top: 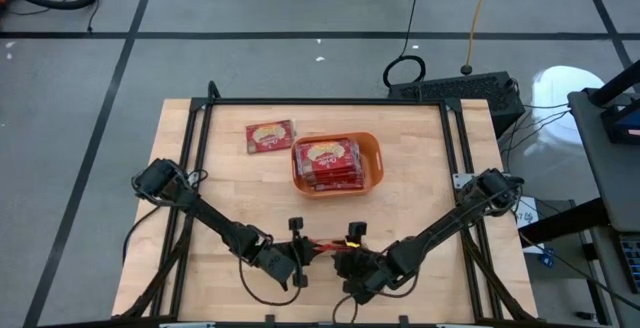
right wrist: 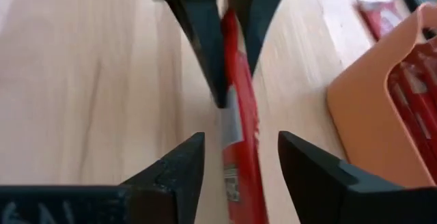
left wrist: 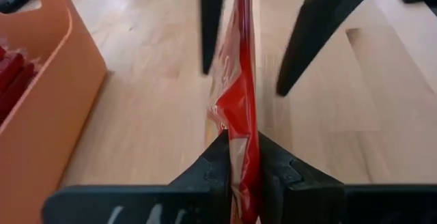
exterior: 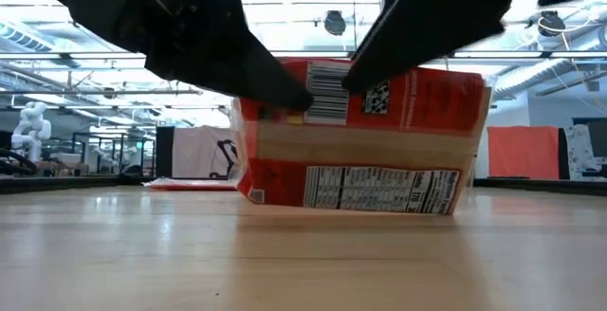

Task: Sort popcorn bags into baskets
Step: Put the red popcorn bag into the orange bin

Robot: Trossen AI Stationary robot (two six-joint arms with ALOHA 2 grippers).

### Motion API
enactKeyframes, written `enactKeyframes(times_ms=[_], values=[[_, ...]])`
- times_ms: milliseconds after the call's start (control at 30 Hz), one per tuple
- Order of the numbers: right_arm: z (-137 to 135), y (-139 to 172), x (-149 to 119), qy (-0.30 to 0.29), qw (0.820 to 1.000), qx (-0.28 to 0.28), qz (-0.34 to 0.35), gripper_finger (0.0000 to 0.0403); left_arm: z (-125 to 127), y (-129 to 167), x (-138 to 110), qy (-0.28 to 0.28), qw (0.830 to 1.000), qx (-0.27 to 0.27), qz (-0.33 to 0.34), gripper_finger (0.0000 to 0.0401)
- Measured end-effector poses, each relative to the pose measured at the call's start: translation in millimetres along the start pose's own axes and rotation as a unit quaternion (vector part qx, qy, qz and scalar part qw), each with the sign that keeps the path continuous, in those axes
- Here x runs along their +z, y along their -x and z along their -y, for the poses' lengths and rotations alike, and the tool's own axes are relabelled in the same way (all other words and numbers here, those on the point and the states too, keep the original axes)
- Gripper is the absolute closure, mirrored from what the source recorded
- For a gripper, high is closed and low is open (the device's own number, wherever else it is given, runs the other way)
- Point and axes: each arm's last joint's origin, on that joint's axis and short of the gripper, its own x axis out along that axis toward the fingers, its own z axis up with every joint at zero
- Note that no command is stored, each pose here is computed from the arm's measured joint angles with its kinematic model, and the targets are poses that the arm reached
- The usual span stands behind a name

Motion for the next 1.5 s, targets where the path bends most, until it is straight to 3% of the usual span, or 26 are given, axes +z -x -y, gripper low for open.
enactKeyframes(times_ms=[233,600,700,767,867,1067,1200,1333,1500], values=[[6,-23,-6,0.000,0.999,0.027,-0.048,0.0230,-2,-1,0,0.015,1.000,-0.004,-0.004,0.0372],[6,-31,-8,-0.001,0.998,0.022,-0.051,0.0343,-3,-2,-3,0.020,1.000,-0.007,-0.021,0.0361],[6,-31,-7,-0.002,0.998,0.024,-0.050,0.0364,-1,0,-3,-0.013,1.000,-0.012,-0.018,0.0357],[6,-30,-7,-0.003,0.998,0.035,-0.051,0.0372,4,3,-4,-0.043,0.999,-0.020,-0.017,0.0339],[5,-29,-6,-0.007,0.997,0.051,-0.051,0.0373,11,8,-5,-0.041,0.999,-0.025,-0.014,0.0286],[10,-20,2,-0.022,0.996,0.078,-0.047,0.0363,24,22,-8,-0.057,0.997,0.051,0.015,0.0160],[16,-10,8,-0.021,0.995,0.094,-0.039,0.0367,28,26,-11,-0.064,0.996,0.054,0.015,0.0101],[23,0,16,-0.031,0.994,0.100,-0.021,0.0369,22,25,-15,-0.040,0.995,0.093,0.006,0.0084],[23,7,23,-0.045,0.993,0.110,0.005,0.0367,20,23,-13,-0.027,0.994,0.101,0.011,0.0120]])
